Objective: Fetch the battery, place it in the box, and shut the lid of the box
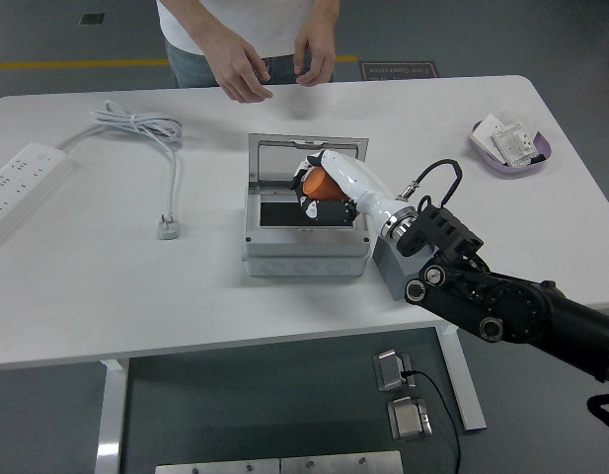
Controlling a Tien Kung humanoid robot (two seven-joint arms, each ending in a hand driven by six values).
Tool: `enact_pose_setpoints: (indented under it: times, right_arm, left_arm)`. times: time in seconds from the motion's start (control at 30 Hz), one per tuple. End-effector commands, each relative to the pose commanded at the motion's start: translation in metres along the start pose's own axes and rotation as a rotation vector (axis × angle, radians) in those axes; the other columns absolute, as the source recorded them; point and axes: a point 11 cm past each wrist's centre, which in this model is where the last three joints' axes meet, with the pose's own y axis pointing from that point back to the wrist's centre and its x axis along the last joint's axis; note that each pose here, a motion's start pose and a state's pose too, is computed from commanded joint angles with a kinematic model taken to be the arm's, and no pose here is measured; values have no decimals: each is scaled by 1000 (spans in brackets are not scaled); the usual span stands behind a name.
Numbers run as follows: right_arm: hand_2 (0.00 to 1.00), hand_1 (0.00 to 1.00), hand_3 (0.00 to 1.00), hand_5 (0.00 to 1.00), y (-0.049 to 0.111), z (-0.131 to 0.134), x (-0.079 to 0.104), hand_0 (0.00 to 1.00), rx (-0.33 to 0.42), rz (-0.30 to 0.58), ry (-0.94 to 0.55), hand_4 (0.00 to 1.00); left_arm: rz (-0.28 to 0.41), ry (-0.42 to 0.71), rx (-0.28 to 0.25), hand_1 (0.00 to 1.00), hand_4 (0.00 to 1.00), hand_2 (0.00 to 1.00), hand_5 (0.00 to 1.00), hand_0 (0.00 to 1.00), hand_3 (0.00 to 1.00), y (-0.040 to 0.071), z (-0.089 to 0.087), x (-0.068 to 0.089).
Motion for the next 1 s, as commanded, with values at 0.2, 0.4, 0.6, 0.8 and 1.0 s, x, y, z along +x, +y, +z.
enact_pose_setpoints:
  times: [0.2, 0.4, 0.6, 0.8, 1.0]
  right_arm:
    - [427, 284, 383, 2, -9, 0, -5, 135, -18, -27, 31, 136]
    - [426, 283, 378, 2, -16, 1, -13, 127, -29, -68, 58, 139]
    - [422, 282, 379, 2, -17, 5, -23, 126, -43, -122, 86, 137]
    - [423, 286, 386, 2, -18, 9, -24, 142, -41, -131, 80, 144]
    - [497, 410, 586, 2, -19, 8, -23, 324, -21, -124, 73, 366]
  left_arm:
    - [2, -1, -4, 723, 636, 684, 199, 668, 627, 0, 2, 1]
    - [5, -2, -4, 722, 637, 684, 201, 668, 627, 1, 4, 2]
    - [5, -2, -7, 722, 638, 686, 200, 667, 627, 1, 5, 2]
    - [4, -4, -6, 723, 638, 687, 200, 667, 628, 1, 6, 1]
    - [3, -6, -9, 724, 638, 685, 201, 667, 627, 1, 6, 1]
